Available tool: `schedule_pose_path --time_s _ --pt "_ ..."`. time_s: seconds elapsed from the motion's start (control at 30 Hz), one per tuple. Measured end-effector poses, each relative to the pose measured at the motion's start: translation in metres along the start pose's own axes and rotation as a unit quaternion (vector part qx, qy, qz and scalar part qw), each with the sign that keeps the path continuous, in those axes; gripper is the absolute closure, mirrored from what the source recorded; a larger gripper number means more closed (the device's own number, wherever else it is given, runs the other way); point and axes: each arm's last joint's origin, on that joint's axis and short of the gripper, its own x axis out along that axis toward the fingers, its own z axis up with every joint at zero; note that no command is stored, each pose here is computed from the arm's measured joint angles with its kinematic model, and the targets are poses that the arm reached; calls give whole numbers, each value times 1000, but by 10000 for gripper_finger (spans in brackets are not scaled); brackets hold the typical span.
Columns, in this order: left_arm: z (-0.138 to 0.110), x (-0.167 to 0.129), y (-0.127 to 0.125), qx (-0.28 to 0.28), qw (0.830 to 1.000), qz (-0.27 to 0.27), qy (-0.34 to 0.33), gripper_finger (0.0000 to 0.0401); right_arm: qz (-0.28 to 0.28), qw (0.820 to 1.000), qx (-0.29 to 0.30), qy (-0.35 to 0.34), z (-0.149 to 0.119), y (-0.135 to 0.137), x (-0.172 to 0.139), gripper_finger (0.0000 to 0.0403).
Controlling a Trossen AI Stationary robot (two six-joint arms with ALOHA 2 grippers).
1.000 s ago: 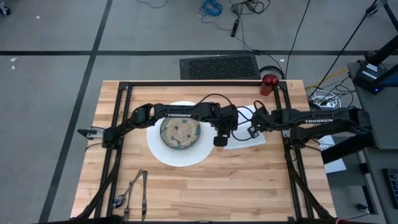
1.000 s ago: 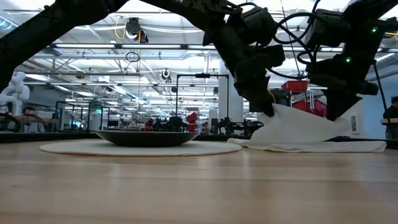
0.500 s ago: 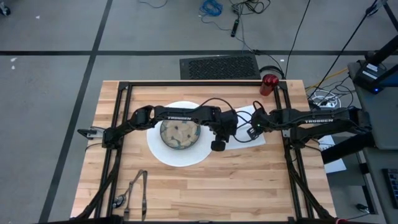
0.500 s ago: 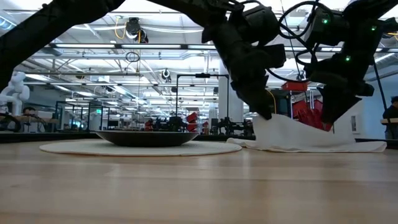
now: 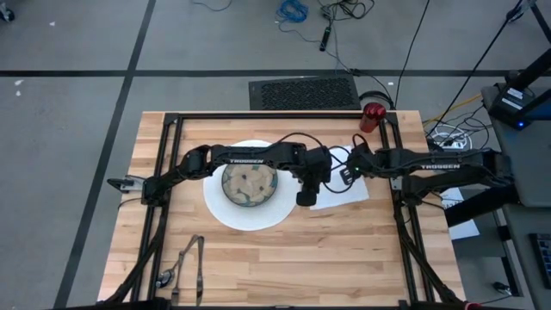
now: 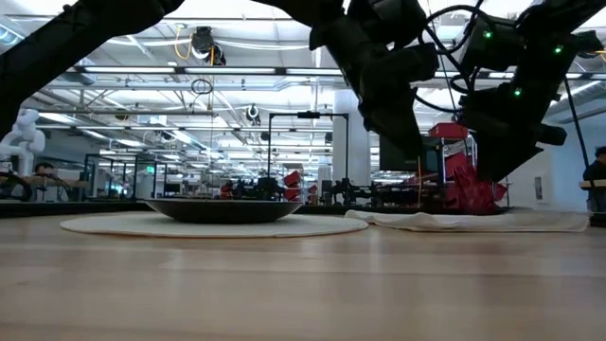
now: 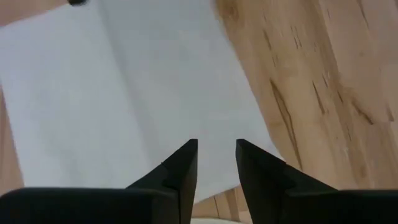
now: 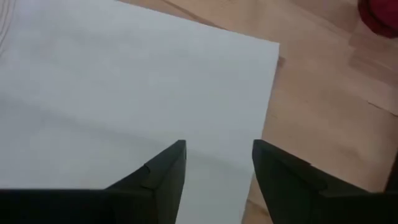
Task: Set table place
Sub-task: Fold the white napkin
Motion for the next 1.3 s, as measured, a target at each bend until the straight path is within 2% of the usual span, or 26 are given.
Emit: schedule_pose_path --time_s 0.43,0.73,0.9,1.07,1.3 --pt "-12 -1 27 -29 999 23 25 305 -40 998 -16 34 -2 11 24 243" --pt "-12 -2 33 -32 999 29 18 305 -12 998 -61 28 4 7 20 243" --pt "-13 -2 33 -30 999 33 23 305 29 997 -48 49 8 3 18 243" --pt "-15 4 31 -40 993 101 50 285 15 998 -18 55 11 -5 18 243" --pt "-24 38 26 -34 993 87 70 254 54 993 0 108 5 -3 16 243"
